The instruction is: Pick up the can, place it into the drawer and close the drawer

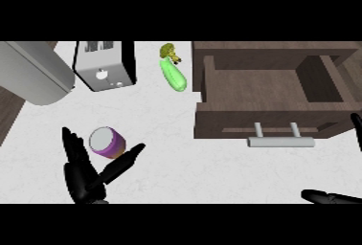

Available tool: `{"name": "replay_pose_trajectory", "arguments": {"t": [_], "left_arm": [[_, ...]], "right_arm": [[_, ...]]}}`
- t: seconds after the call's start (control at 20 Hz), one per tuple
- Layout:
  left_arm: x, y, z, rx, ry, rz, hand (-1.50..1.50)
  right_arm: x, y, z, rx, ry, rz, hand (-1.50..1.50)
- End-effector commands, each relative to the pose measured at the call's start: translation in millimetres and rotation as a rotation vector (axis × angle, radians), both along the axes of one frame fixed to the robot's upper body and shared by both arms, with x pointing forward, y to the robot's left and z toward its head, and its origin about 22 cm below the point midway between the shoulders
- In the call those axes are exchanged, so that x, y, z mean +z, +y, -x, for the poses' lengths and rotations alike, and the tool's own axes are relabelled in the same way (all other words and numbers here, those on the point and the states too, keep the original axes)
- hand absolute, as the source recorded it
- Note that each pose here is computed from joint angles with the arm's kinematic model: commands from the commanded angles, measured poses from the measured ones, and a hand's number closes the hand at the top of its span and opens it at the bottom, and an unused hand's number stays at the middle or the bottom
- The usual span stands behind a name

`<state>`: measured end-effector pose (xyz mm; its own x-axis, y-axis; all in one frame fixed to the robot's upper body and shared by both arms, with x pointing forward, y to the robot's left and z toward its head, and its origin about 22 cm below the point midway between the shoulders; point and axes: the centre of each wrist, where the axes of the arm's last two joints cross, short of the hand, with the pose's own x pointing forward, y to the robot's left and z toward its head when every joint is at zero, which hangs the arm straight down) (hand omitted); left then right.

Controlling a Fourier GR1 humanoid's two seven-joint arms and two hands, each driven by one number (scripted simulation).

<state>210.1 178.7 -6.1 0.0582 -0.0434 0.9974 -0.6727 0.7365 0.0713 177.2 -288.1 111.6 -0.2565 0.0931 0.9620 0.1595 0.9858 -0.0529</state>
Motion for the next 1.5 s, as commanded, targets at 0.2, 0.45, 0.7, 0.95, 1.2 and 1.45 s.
{"name": "replay_pose_trajectory", "arguments": {"t": [0.2,0.45,0.7,0.95,1.2,1.45], "left_arm": [[-36,6,-0.2,0.052,0.012,0.012,-1.5],[-74,23,6.1,0.079,0.03,0.039,-1.5],[-94,34,-3.0,0.088,0.044,0.063,-1.5],[-114,48,-1.9,0.082,0.046,0.081,-1.5],[-125,43,-7.5,0.096,0.063,0.085,-1.5],[-130,80,-23.2,0.075,0.026,0.075,-1.5]], "right_arm": [[13,15,15,-0.012,-0.008,0.004,-1.5],[20,-6,13,-0.014,-0.01,-0.02,-1.5],[23,-12,25,-0.024,0.005,0.007,-1.5],[22,-19,26,-0.019,-0.006,0.004,-1.5],[23,-2,19,-0.015,-0.002,0.016,-1.5],[26,-12,5,-0.004,-0.011,0.002,-1.5]]}}
